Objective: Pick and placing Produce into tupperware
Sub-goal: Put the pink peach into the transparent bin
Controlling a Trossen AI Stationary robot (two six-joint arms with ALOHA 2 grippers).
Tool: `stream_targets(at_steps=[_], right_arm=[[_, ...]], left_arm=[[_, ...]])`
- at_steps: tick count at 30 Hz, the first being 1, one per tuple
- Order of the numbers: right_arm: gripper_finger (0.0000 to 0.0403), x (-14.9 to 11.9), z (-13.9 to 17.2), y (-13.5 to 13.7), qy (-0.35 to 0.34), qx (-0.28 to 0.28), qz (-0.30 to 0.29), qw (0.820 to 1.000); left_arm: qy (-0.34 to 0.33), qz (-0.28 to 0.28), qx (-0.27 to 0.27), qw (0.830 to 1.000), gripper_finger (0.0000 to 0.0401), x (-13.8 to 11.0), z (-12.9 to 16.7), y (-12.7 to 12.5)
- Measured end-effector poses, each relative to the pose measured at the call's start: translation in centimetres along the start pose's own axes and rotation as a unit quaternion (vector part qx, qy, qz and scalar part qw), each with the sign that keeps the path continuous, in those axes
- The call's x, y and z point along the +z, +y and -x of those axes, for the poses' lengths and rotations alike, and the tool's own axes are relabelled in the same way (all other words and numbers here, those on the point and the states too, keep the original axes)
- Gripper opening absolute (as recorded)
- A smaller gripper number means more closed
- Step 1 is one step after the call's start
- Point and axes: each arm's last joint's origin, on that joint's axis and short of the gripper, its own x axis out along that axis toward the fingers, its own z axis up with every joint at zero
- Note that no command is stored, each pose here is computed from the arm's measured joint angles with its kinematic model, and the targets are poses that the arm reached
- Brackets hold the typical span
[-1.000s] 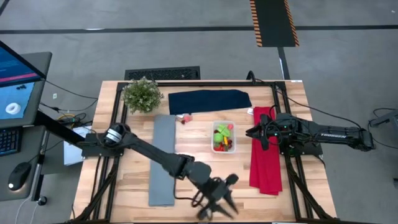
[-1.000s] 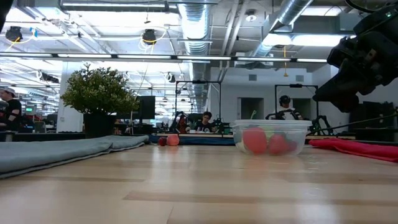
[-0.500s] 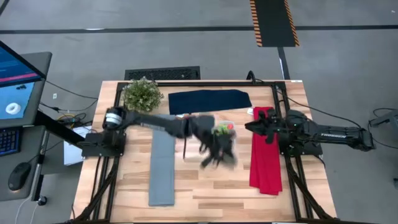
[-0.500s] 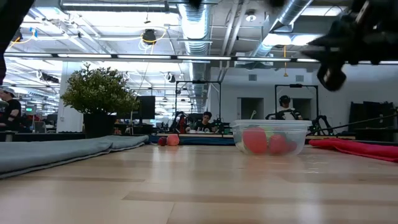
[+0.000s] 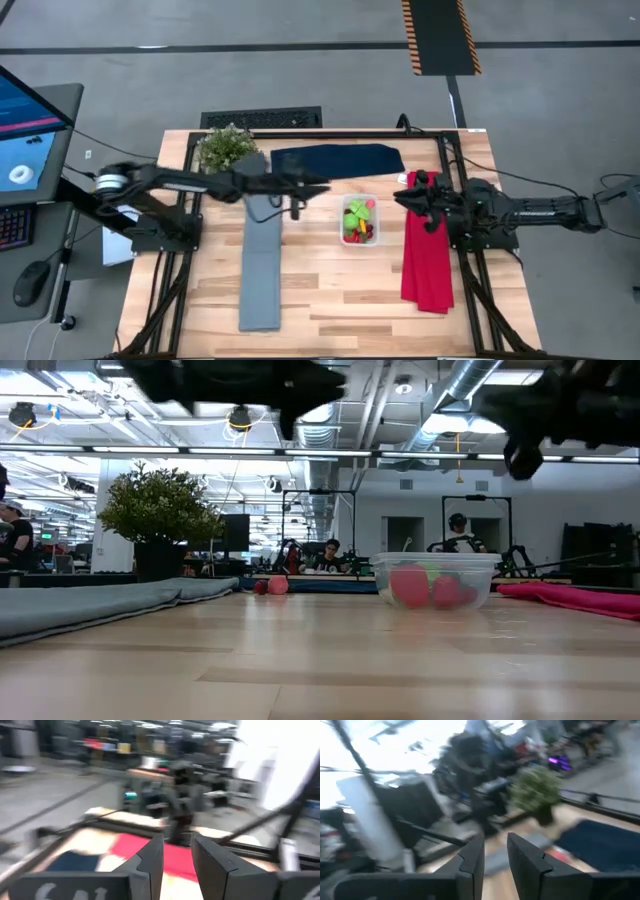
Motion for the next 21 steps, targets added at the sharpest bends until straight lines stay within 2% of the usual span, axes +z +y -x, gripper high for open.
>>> stream_targets(at_steps=[3,7,10,12,14,17,21], right_arm=[[0.0107,-0.4,-1.2,-0.5,0.027,-0.06,0.011,0.998],[0.0107,0.2,-3.4,-0.6,0.049,-0.093,0.027,0.994],[0.0107,0.8,-5.8,-0.4,0.078,-0.097,0.061,0.99],[0.0107,1.1,-7.6,-0.3,0.1,-0.098,0.097,0.985],[0.0107,1.4,-9.6,-0.4,0.112,-0.109,0.124,0.98],[0.0107,1.2,-12.2,-1.0,0.149,-0.156,0.152,0.964],[0.0107,0.1,-14.9,-2.0,0.193,-0.165,0.187,0.949]], left_arm=[[0.002,-0.016,0.061,0.998,0.0087,-0.1,2.6,-0.8],[0.049,-0.029,0.103,0.993,0.0087,-1.0,4.4,-1.9],[0.098,-0.036,0.191,0.976,0.0087,-2.1,5.1,-2.1],[0.103,-0.045,0.252,0.961,0.0087,-2.3,5.4,-2.2],[0.105,-0.054,0.288,0.95,0.0087,-2.5,5.6,-2.4],[0.109,-0.056,0.288,0.95,0.0087,-2.6,5.6,-2.6],[0.119,-0.036,0.236,0.964,0.0087,-2.8,5.5,-2.9]])
